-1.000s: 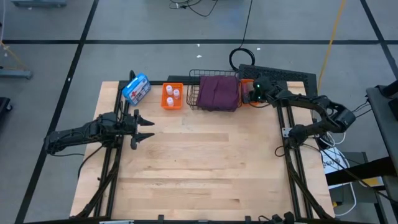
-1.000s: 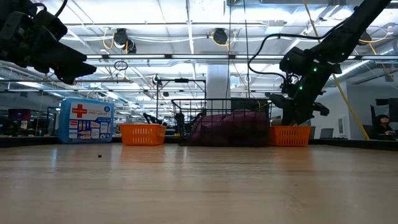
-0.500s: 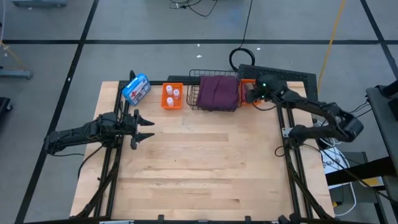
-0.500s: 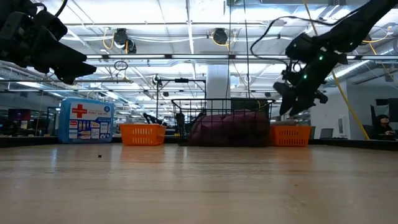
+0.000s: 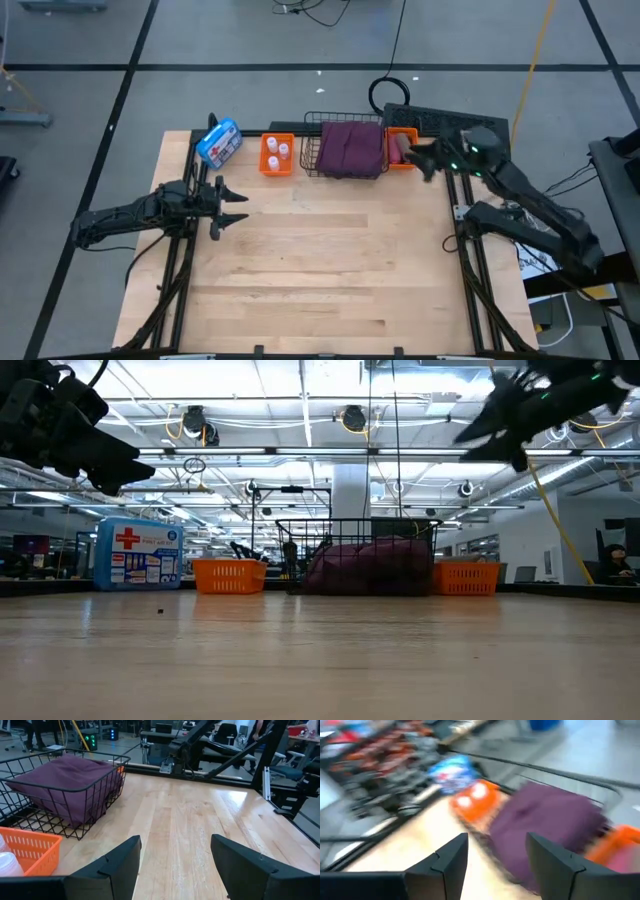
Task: Pick & place medical supplies in basket/bin
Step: Return to Home Position
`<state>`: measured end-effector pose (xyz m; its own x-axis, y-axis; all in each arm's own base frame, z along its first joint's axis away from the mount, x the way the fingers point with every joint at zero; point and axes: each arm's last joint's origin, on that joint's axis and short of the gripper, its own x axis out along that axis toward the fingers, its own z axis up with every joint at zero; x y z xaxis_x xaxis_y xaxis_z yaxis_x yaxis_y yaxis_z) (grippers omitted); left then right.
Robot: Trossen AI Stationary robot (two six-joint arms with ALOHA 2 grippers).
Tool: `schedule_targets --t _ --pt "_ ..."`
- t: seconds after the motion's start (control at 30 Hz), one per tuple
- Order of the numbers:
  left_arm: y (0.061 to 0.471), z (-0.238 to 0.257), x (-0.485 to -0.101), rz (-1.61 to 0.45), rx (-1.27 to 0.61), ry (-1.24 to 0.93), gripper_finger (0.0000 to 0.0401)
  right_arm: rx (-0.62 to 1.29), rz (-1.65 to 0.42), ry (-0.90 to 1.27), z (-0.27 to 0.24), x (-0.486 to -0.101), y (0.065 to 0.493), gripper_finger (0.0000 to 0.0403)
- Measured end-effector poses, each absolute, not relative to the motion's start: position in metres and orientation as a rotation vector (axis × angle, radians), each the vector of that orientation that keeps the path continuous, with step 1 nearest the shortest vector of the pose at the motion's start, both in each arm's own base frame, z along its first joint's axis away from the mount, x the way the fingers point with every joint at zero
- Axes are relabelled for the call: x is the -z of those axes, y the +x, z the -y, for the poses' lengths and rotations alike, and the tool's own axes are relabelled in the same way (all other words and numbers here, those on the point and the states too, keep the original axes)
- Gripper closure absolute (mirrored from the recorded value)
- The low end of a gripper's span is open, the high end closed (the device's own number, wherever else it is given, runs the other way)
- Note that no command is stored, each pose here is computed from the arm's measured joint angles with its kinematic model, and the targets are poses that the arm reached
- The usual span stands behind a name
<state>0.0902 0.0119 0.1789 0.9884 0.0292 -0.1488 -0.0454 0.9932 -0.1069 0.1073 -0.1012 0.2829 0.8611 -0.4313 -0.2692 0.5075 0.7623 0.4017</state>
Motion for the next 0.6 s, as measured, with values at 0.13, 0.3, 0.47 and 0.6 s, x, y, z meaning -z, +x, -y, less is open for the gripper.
schedule_targets --t 0.13,0.3,0.47,0.6 --pt "0.090 -0.012 -0.179 -0.148 -0.037 -0.110 0.0150 0.402 -0.078 0.387 0.068 -0.291 0.088 0.0214" --pt "0.090 -0.012 -0.179 -0.148 -0.037 -0.110 0.0150 0.366 0.029 0.314 0.040 -0.268 0.069 0.0217" --pt "0.090 -0.012 -0.179 -0.148 -0.037 -0.110 0.0150 0.317 0.155 0.287 0.030 -0.243 0.062 0.0216" --pt "0.090 -0.012 -0.179 -0.147 -0.037 -0.110 0.0150 0.284 0.128 0.306 0.034 -0.221 0.076 0.0213"
